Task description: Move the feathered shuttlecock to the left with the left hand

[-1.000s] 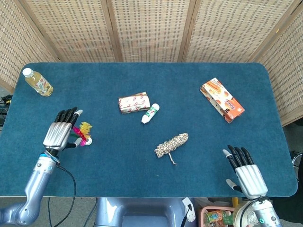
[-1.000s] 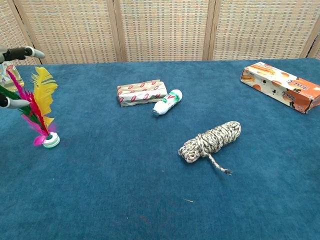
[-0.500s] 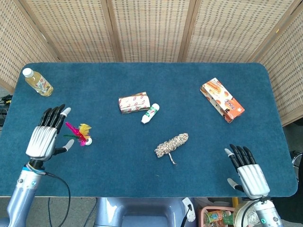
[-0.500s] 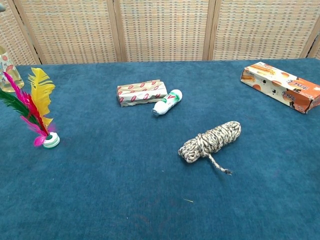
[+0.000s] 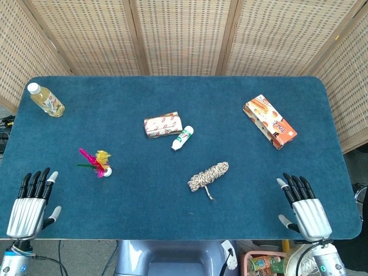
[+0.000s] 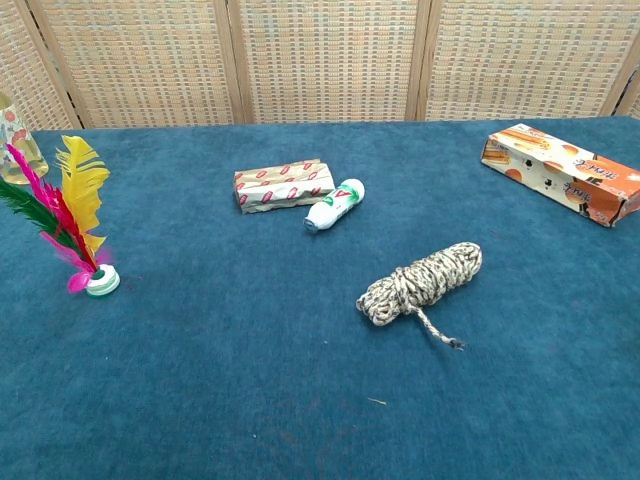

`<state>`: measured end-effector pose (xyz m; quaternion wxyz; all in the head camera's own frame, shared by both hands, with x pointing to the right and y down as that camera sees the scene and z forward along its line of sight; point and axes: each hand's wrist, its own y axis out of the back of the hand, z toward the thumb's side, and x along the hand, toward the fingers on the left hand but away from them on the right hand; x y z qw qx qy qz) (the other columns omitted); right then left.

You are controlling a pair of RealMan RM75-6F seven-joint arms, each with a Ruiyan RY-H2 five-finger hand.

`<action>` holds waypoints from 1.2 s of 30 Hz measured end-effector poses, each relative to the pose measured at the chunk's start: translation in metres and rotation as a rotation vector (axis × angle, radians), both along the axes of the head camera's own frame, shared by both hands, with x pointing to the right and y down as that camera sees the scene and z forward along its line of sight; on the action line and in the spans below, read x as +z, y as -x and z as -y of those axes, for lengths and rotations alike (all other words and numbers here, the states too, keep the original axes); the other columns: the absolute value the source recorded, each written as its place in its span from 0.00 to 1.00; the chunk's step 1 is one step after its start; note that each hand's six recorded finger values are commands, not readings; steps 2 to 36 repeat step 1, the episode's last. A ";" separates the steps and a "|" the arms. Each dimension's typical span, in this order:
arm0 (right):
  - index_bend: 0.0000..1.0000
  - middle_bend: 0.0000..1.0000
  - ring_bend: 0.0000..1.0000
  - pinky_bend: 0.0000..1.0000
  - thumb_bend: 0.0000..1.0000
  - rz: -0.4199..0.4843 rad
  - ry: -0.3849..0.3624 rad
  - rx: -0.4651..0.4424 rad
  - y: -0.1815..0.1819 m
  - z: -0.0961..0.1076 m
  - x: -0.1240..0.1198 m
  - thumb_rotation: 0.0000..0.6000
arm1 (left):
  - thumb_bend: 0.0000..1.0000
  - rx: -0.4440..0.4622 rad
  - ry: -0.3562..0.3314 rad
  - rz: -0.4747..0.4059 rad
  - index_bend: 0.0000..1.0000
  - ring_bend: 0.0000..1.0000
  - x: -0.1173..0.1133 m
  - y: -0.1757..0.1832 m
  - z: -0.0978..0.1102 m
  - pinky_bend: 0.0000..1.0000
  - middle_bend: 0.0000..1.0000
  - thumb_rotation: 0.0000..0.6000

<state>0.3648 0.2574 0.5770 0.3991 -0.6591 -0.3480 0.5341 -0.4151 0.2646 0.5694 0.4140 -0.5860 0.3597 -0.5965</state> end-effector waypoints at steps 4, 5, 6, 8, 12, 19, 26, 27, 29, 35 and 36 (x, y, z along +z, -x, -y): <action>0.04 0.00 0.00 0.00 0.17 -0.001 0.001 -0.001 0.000 0.000 0.000 1.00 | 0.27 -0.008 0.006 -0.002 0.00 0.00 0.000 0.003 -0.002 0.00 0.00 1.00; 0.04 0.00 0.00 0.00 0.17 -0.001 0.001 -0.001 0.000 0.000 0.000 1.00 | 0.27 -0.008 0.006 -0.002 0.00 0.00 0.000 0.003 -0.002 0.00 0.00 1.00; 0.04 0.00 0.00 0.00 0.17 -0.001 0.001 -0.001 0.000 0.000 0.000 1.00 | 0.27 -0.008 0.006 -0.002 0.00 0.00 0.000 0.003 -0.002 0.00 0.00 1.00; 0.04 0.00 0.00 0.00 0.17 -0.001 0.001 -0.001 0.000 0.000 0.000 1.00 | 0.27 -0.008 0.006 -0.002 0.00 0.00 0.000 0.003 -0.002 0.00 0.00 1.00; 0.04 0.00 0.00 0.00 0.17 -0.001 0.001 -0.001 0.000 0.000 0.000 1.00 | 0.27 -0.008 0.006 -0.002 0.00 0.00 0.000 0.003 -0.002 0.00 0.00 1.00; 0.04 0.00 0.00 0.00 0.17 -0.001 0.001 -0.001 0.000 0.000 0.000 1.00 | 0.27 -0.008 0.006 -0.002 0.00 0.00 0.000 0.003 -0.002 0.00 0.00 1.00; 0.04 0.00 0.00 0.00 0.17 -0.001 0.001 -0.001 0.000 0.000 0.000 1.00 | 0.27 -0.008 0.006 -0.002 0.00 0.00 0.000 0.003 -0.002 0.00 0.00 1.00; 0.04 0.00 0.00 0.00 0.17 -0.001 0.001 -0.001 0.000 0.000 0.000 1.00 | 0.27 -0.008 0.006 -0.002 0.00 0.00 0.000 0.003 -0.002 0.00 0.00 1.00; 0.04 0.00 0.00 0.00 0.17 -0.001 0.001 -0.001 0.000 0.000 0.000 1.00 | 0.27 -0.008 0.006 -0.002 0.00 0.00 0.000 0.003 -0.002 0.00 0.00 1.00; 0.04 0.00 0.00 0.00 0.17 -0.001 0.001 -0.001 0.000 0.000 0.000 1.00 | 0.27 -0.008 0.006 -0.002 0.00 0.00 0.000 0.003 -0.002 0.00 0.00 1.00; 0.04 0.00 0.00 0.00 0.17 -0.001 0.001 -0.001 0.000 0.000 0.000 1.00 | 0.27 -0.008 0.006 -0.002 0.00 0.00 0.000 0.003 -0.002 0.00 0.00 1.00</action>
